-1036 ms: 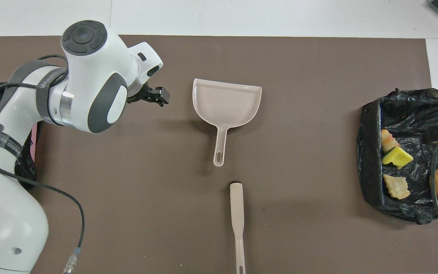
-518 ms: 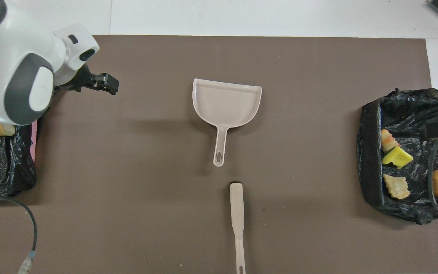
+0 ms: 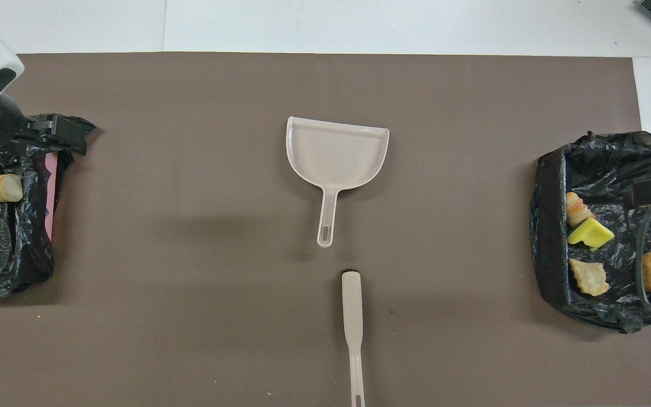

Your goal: Sweep and dump trash in bin

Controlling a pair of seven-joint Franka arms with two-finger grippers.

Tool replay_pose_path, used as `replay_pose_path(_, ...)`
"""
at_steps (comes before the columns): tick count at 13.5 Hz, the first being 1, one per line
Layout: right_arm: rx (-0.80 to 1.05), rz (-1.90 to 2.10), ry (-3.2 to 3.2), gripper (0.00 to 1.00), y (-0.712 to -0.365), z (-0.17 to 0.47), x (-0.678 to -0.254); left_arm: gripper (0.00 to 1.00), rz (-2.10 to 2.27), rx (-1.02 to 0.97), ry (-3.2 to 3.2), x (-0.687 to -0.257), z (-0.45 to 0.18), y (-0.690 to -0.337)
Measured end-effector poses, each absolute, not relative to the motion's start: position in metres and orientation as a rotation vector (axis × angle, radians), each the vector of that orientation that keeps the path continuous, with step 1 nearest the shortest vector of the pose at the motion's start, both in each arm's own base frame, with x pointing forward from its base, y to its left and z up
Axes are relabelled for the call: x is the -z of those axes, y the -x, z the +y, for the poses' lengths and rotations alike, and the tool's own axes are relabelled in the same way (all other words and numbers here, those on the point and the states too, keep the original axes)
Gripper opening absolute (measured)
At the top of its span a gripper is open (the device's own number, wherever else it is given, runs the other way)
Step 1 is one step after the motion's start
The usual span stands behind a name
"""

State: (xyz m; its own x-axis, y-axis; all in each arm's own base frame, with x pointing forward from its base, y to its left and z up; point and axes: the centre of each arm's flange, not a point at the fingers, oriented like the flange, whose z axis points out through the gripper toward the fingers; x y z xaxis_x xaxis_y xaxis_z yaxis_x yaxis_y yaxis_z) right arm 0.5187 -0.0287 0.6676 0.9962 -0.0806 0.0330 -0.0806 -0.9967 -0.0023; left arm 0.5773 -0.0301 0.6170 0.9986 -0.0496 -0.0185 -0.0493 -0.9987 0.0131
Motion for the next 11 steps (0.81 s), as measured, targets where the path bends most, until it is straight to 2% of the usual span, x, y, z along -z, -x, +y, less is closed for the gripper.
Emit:
replay_pose_path(4, 0.054, 0.127, 3.138, 1.00, -0.519, -0.029, -0.668, 1.00, -0.084, 0.032, -3.133, -0.625, -0.031, -0.549)
replay_pose_path(11, 0.055, 0.126, 3.138, 1.00, -0.519, -0.028, -0.668, 1.00, -0.093, 0.032, -3.149, -0.638, -0.031, -0.541)
